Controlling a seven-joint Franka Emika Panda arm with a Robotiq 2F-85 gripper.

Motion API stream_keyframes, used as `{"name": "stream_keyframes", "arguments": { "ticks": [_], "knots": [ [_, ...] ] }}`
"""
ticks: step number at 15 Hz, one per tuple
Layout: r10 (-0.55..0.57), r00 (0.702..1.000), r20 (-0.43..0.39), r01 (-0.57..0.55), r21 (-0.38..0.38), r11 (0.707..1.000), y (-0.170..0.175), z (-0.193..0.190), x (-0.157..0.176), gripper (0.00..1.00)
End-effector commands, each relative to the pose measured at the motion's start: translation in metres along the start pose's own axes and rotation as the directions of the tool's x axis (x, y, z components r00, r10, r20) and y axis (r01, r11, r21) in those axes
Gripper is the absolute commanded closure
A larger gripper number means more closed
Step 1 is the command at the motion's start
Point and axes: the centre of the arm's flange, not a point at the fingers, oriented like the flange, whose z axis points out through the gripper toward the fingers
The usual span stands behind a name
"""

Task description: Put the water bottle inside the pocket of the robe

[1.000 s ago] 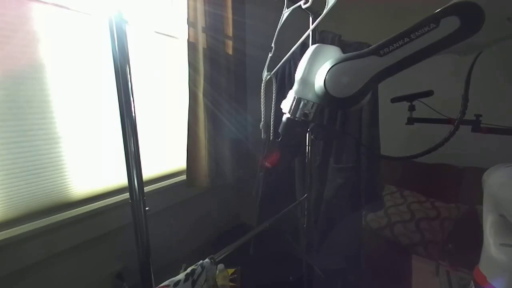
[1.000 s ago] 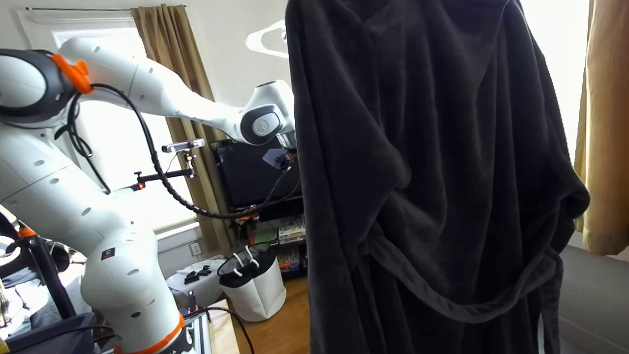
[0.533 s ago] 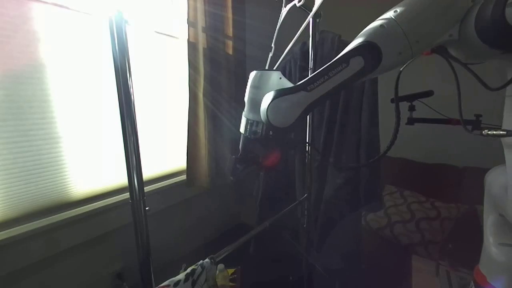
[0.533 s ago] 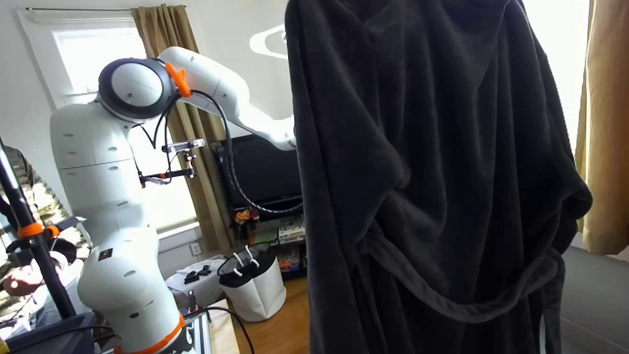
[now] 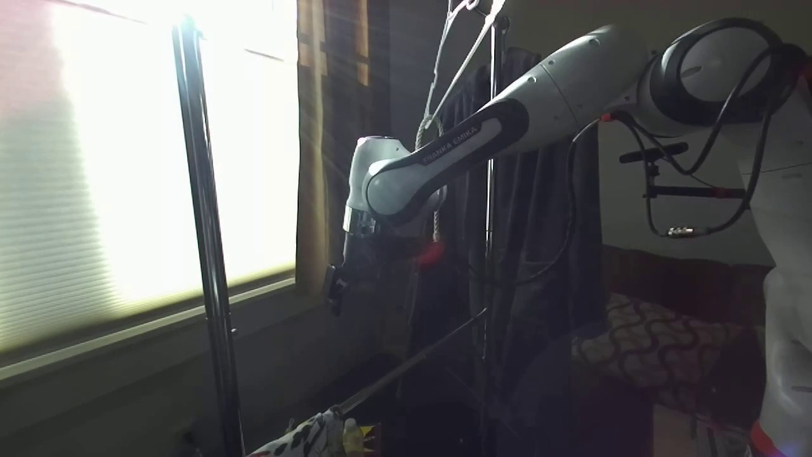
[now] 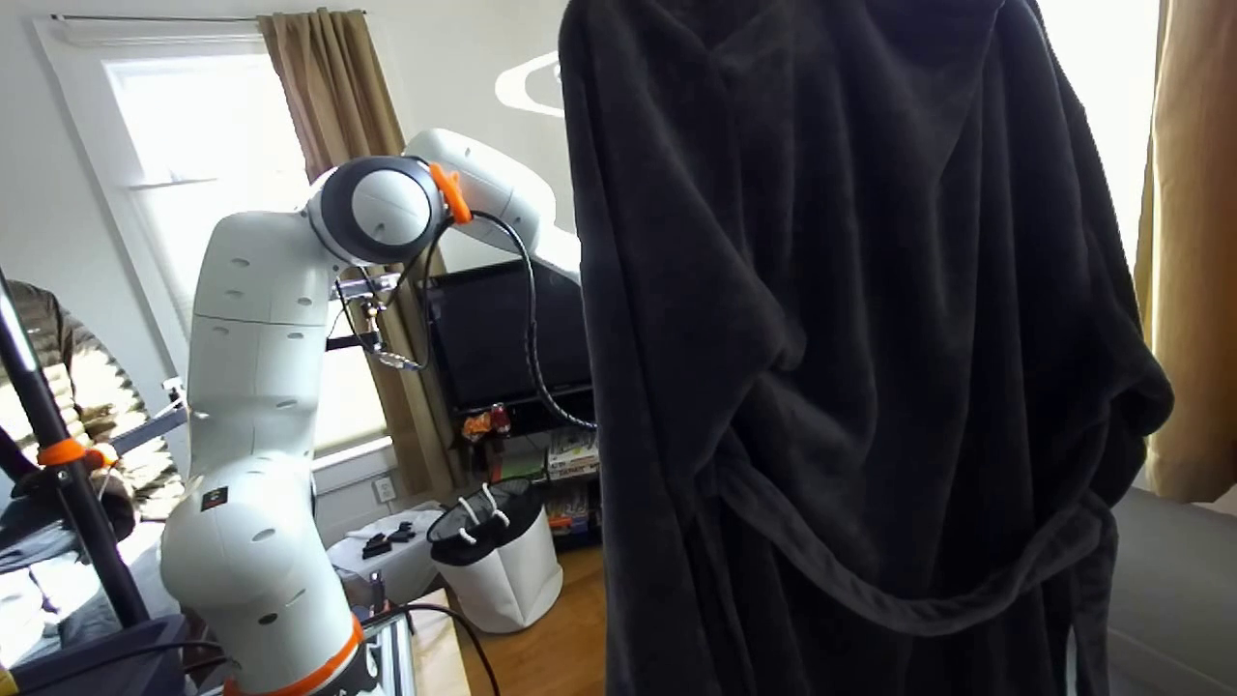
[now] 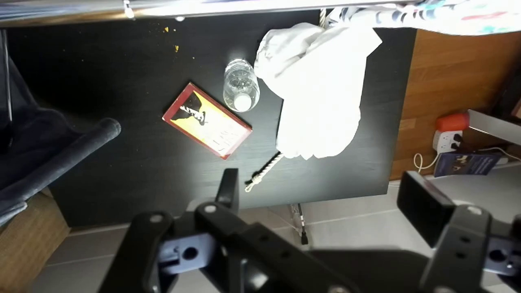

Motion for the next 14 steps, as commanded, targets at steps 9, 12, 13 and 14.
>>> {"name": "stream_keyframes", "arguments": {
  "ticks": [9,12,13,14],
  "knots": [
    [0.03,0.997,0.077,-0.026,-0.059,0.998,0.014,0.023,0.068,0.0],
    [0.022,0.984,0.179,-0.005,-0.098,0.995,0.016,0.065,0.105,0.0],
    [0.016,0.978,0.208,0.006,-0.107,0.994,0.015,0.078,0.109,0.0],
    [0.004,0.966,0.257,0.025,-0.112,0.993,0.014,0.1,0.113,0.0]
  ]
}}
